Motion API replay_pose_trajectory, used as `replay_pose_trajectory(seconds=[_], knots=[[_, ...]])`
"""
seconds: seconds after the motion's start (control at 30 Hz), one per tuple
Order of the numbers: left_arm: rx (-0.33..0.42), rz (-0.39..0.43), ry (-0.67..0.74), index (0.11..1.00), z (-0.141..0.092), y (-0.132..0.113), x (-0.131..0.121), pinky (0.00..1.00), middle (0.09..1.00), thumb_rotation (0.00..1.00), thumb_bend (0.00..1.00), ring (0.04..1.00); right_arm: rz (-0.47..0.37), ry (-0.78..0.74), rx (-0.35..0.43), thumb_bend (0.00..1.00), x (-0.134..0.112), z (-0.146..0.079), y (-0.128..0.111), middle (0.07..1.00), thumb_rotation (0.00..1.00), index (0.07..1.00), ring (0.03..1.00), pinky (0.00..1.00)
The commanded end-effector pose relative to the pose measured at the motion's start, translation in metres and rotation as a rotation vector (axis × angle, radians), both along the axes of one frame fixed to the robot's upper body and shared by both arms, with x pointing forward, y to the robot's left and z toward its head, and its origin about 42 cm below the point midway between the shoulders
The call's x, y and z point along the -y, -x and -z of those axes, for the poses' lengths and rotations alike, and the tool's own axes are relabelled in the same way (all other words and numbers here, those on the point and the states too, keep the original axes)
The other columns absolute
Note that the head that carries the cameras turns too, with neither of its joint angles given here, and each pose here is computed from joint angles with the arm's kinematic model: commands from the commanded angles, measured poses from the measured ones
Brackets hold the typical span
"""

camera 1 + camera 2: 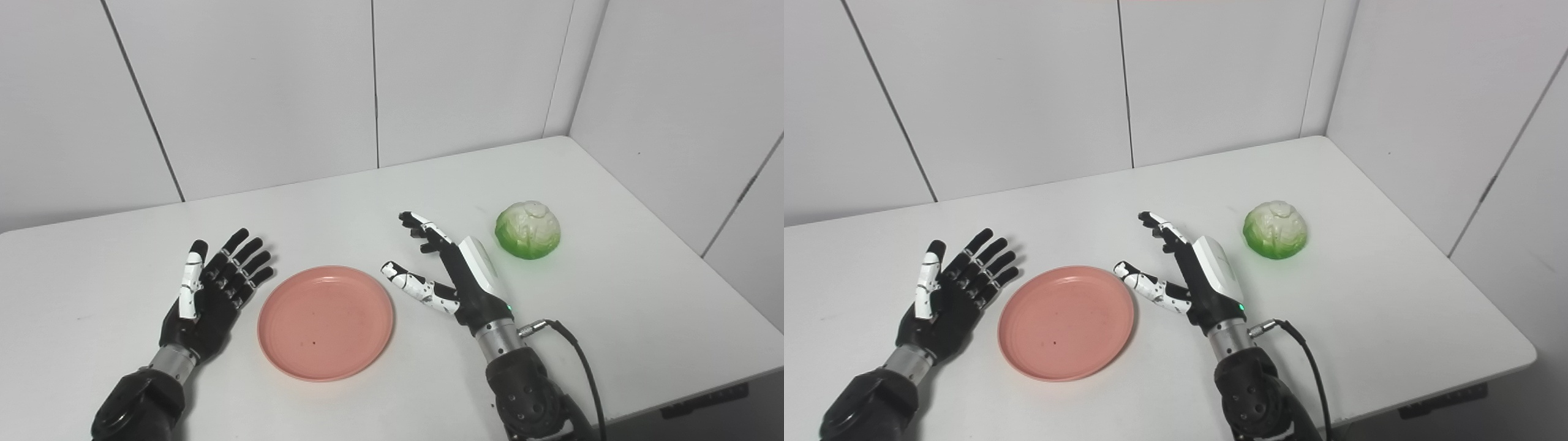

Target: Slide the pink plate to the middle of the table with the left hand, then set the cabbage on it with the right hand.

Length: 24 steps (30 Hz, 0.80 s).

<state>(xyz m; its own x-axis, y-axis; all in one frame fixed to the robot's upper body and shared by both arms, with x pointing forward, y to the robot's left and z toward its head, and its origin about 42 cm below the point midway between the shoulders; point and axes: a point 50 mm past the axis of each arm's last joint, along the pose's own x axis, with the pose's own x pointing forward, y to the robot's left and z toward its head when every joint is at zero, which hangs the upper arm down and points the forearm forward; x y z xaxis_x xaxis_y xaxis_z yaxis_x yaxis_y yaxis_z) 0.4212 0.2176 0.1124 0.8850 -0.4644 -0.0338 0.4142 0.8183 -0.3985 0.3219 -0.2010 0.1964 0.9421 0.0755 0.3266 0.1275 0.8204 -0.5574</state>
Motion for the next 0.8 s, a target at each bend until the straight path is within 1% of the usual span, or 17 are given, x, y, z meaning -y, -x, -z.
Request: replay_pose_trajectory(seconds=[0.0, 0.07, 0.1, 0.17, 0.27, 0.33, 0.4, 0.5, 0.6, 0.77], knots=[[-0.132, -0.023, -0.029, 0.882, 0.033, 0.014, -0.012, 0.87, 0.893, 1.0, 0.6, 0.883, 0.005, 0.044, 0.174, 0.66, 0.001, -0.037, -0.006, 0.837, 0.71, 0.844, 0.814, 0.74], [-0.138, -0.023, -0.021, 0.879, 0.034, 0.014, -0.014, 0.86, 0.889, 0.99, 0.6, 0.879, 0.014, 0.074, 0.207, 0.66, 0.006, -0.045, -0.008, 0.838, 0.69, 0.844, 0.821, 0.75], [-0.141, -0.023, -0.017, 0.879, 0.035, 0.014, -0.015, 0.86, 0.888, 0.99, 0.61, 0.879, 0.021, 0.09, 0.224, 0.68, 0.009, -0.051, -0.009, 0.843, 0.64, 0.847, 0.826, 0.75], [-0.147, -0.022, -0.013, 0.874, 0.035, 0.014, -0.018, 0.85, 0.882, 0.98, 0.61, 0.872, 0.034, 0.133, 0.263, 0.71, 0.016, -0.063, -0.01, 0.848, 0.57, 0.851, 0.823, 0.74], [-0.157, -0.022, -0.012, 0.869, 0.036, 0.013, -0.02, 0.84, 0.878, 0.97, 0.61, 0.866, 0.049, 0.175, 0.318, 0.74, 0.024, -0.075, -0.012, 0.838, 0.51, 0.844, 0.809, 0.73], [-0.16, -0.02, -0.011, 0.869, 0.037, 0.012, -0.022, 0.84, 0.879, 0.97, 0.61, 0.865, 0.067, 0.207, 0.36, 0.76, 0.03, -0.085, -0.014, 0.833, 0.49, 0.844, 0.802, 0.72], [-0.163, -0.02, -0.011, 0.868, 0.038, 0.011, -0.023, 0.84, 0.877, 0.96, 0.62, 0.863, 0.084, 0.231, 0.388, 0.78, 0.036, -0.094, -0.015, 0.832, 0.49, 0.846, 0.8, 0.73], [-0.158, -0.017, -0.01, 0.867, 0.039, 0.011, -0.024, 0.84, 0.877, 0.96, 0.62, 0.863, 0.11, 0.254, 0.406, 0.81, 0.046, -0.105, -0.019, 0.827, 0.49, 0.844, 0.799, 0.72], [-0.159, -0.017, -0.01, 0.866, 0.04, 0.011, -0.025, 0.84, 0.877, 0.96, 0.62, 0.862, 0.147, 0.263, 0.399, 0.84, 0.06, -0.112, -0.022, 0.828, 0.49, 0.841, 0.8, 0.71], [-0.166, -0.02, -0.007, 0.868, 0.04, 0.011, -0.026, 0.84, 0.874, 0.95, 0.62, 0.859, 0.184, 0.271, 0.38, 0.89, 0.08, -0.116, -0.027, 0.849, 0.53, 0.865, 0.824, 0.75]])
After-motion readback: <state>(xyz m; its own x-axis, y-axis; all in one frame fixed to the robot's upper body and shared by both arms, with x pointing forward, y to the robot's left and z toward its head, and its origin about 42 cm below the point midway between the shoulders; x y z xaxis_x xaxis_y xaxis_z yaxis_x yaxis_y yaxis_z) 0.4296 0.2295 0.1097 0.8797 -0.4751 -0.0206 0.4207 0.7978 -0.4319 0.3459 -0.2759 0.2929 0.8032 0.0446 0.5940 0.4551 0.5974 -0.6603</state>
